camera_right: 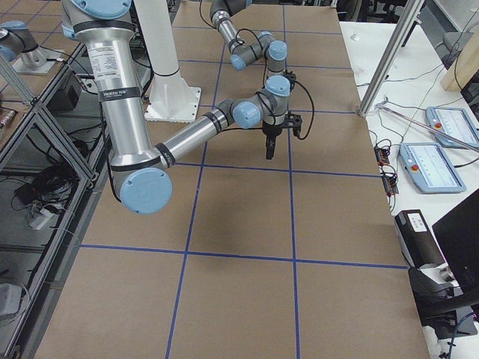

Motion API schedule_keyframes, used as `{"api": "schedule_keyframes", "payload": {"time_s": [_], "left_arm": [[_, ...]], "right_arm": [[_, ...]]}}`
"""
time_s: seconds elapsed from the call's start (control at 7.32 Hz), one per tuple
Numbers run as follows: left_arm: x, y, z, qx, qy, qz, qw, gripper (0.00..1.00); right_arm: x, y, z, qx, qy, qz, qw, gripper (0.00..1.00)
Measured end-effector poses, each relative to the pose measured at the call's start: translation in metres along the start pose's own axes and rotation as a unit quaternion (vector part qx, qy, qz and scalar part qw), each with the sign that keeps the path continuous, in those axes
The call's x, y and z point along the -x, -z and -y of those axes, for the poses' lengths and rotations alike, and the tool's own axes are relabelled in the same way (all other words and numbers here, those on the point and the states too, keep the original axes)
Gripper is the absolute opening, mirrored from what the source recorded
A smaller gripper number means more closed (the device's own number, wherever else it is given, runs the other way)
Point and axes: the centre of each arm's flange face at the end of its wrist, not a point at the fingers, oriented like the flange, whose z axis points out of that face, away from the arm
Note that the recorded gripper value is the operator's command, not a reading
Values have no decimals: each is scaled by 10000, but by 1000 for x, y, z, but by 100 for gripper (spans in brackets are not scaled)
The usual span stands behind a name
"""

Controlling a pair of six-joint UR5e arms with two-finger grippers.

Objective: Form red blocks into L shape at center
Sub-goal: 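Move the left gripper back toward the last red cube near the table edge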

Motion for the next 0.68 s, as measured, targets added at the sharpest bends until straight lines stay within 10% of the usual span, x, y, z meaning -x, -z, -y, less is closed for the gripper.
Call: {"api": "schedule_keyframes", "payload": {"time_s": [0.68], "left_arm": [[211, 68, -34, -476, 290, -301, 9980, 99]], "right_arm": [[-1, -2, 1, 12, -7, -16, 10000, 100]]}}
